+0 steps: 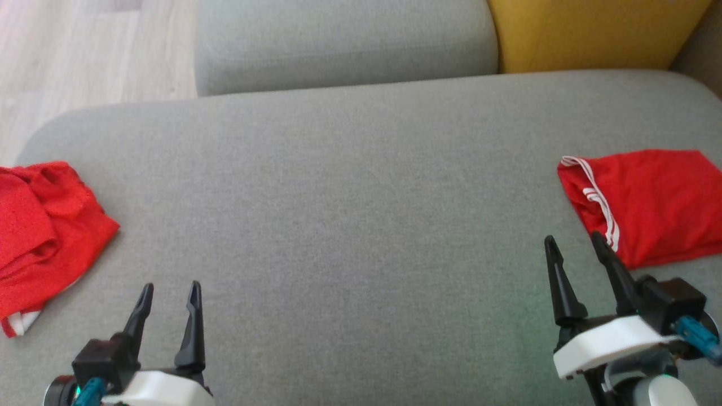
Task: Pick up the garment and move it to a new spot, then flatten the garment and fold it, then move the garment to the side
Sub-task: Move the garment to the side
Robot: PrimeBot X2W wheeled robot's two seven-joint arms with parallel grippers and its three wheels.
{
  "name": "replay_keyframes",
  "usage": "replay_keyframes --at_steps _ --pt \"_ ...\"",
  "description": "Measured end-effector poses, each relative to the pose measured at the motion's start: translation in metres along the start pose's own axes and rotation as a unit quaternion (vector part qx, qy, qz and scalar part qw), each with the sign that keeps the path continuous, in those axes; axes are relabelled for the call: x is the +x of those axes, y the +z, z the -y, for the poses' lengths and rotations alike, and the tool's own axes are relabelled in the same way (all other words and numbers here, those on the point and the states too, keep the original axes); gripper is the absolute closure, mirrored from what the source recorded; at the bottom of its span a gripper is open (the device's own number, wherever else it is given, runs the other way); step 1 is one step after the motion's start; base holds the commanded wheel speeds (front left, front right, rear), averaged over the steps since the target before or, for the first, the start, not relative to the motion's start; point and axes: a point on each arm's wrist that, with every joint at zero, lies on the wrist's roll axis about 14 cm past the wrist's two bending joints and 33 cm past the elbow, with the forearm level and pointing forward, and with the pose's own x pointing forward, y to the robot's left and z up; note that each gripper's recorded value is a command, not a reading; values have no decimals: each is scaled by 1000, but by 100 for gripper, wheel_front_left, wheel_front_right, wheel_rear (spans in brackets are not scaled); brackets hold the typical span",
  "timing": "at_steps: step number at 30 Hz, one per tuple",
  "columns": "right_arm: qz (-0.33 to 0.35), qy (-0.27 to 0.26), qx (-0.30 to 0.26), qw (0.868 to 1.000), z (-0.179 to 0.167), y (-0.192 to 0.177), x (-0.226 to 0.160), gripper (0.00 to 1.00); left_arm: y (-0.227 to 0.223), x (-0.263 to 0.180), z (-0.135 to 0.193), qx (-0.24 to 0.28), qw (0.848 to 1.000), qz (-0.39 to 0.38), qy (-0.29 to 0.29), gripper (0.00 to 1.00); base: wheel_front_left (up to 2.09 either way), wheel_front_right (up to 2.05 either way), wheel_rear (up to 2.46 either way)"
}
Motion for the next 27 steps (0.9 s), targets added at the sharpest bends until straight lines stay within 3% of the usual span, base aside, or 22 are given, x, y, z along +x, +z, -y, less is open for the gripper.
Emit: replay_keyframes --at_steps 27 --pt "10 -11 6 1000 5 8 -17 0 1 -10 2 -9 1000 -12 4 0 0 0 0"
